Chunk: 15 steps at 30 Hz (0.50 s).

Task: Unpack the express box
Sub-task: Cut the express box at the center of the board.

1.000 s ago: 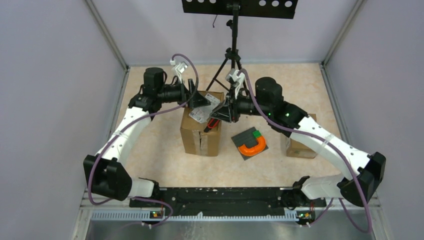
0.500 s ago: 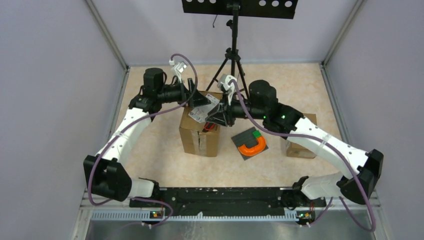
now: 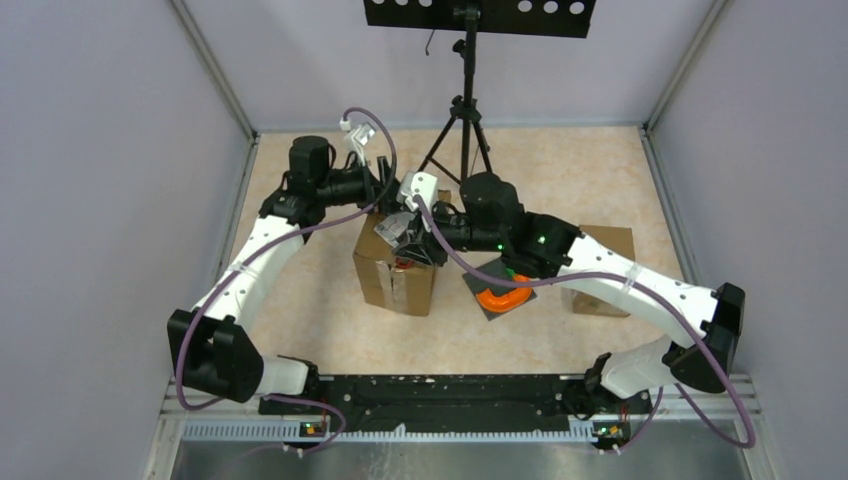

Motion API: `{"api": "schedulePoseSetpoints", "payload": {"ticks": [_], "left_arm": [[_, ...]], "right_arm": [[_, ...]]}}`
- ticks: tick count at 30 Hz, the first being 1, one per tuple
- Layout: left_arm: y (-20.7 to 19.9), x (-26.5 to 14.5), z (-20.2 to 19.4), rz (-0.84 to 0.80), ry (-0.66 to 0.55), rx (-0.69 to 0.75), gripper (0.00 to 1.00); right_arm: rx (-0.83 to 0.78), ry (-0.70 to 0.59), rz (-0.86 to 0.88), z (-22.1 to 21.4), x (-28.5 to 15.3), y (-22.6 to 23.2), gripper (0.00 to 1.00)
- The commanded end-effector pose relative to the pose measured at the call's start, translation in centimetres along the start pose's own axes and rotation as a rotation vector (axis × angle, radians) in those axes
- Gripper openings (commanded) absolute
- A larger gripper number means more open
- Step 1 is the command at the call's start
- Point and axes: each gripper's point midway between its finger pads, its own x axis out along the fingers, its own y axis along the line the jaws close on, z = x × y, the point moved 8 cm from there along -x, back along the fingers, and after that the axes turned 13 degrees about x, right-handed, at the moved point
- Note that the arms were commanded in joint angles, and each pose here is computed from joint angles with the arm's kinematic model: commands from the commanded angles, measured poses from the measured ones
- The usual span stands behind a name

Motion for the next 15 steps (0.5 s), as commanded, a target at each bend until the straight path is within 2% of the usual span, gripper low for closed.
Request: {"api": "schedulePoseSetpoints", "payload": {"ticks": [1,15], "left_arm": [[2.9,1.4,-5.3,0.114,0.183,-0.212,0.98],[2.9,1.5,-6.0,0.122,0.197,-0.223,0.98]], "right_arm": [[-0.031,-0.022,0.012,1.2,0.1,1.4,0.0],[-0.045,-0.234,0.032,4.7,-1.7,2.7,0.0]]}}
